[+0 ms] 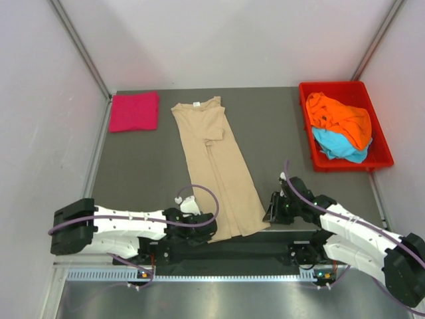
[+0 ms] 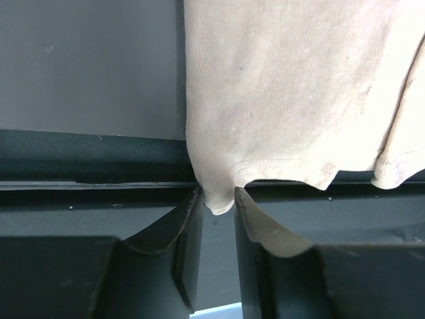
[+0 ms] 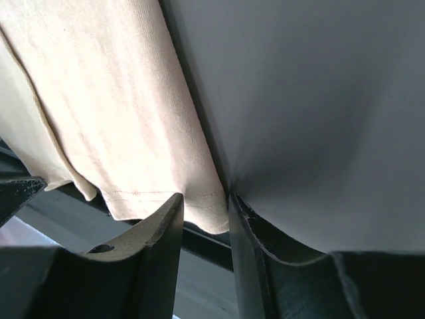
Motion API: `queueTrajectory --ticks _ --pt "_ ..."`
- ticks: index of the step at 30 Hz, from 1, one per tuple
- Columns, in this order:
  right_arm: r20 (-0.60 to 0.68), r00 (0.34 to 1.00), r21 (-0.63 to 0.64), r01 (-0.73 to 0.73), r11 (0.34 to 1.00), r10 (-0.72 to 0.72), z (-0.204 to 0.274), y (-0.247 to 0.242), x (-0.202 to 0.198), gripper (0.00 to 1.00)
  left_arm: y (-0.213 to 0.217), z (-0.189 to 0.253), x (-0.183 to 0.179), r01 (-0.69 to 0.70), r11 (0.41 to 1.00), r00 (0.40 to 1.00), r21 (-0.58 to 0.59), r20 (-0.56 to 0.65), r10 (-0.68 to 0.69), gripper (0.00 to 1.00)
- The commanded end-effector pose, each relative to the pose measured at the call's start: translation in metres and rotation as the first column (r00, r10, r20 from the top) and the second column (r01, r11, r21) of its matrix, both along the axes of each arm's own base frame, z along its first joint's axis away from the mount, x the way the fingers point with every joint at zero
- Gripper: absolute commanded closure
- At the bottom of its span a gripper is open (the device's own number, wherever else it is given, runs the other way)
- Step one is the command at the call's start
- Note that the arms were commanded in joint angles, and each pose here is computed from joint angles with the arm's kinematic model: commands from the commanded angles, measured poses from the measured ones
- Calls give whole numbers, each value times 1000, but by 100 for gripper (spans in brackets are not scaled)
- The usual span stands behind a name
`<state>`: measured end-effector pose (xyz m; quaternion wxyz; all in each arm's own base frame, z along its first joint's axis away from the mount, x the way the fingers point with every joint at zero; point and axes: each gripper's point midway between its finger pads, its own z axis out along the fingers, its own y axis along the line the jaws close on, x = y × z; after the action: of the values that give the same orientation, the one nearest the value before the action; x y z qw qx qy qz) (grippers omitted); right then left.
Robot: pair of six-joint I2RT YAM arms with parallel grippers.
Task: Fold and stack the t-shirts
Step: Fold the tshirt
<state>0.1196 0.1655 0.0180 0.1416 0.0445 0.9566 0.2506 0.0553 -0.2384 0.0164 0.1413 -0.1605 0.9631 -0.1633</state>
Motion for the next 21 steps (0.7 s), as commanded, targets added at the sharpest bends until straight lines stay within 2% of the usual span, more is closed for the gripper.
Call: queueTrajectory --ticks 1,4,5,7,8,9,14,21 --pt "-30 1000 -54 2 999 -3 -12 -10 -11 65 2 -1 -4 -4 1000 1000 3 -7 4 70" --pt "-32 999 -49 5 999 -7 -11 -10 -13 66 0 -3 -7 5 1000 1000 9 -15 -5 77" --pt "-34 999 -46 8 999 -10 -11 -10 -14 69 -1 -2 -7 7 1000 1000 8 -15 -6 79" --pt "-35 999 -37 11 999 -12 -10 -9 -15 79 -3 -1 -8 17 1000 1000 5 -17 -16 88" --pt "-28 1000 -28 10 1000 -11 -7 -7 -14 97 -4 0 -8 19 1000 1000 3 -15 -19 92" --pt "-29 999 -29 12 999 -13 -5 -7 -15 100 -6 5 -7 19 1000 1000 -5 -7 -19 99" --pt "42 998 15 37 999 -38 32 0 -4 100 -8 25 -3 16 1000 1000 -24 17 -16 100" --pt "96 993 71 58 996 -64 53 7 5 100 -15 42 2 35 993 998 -113 60 -28 100"
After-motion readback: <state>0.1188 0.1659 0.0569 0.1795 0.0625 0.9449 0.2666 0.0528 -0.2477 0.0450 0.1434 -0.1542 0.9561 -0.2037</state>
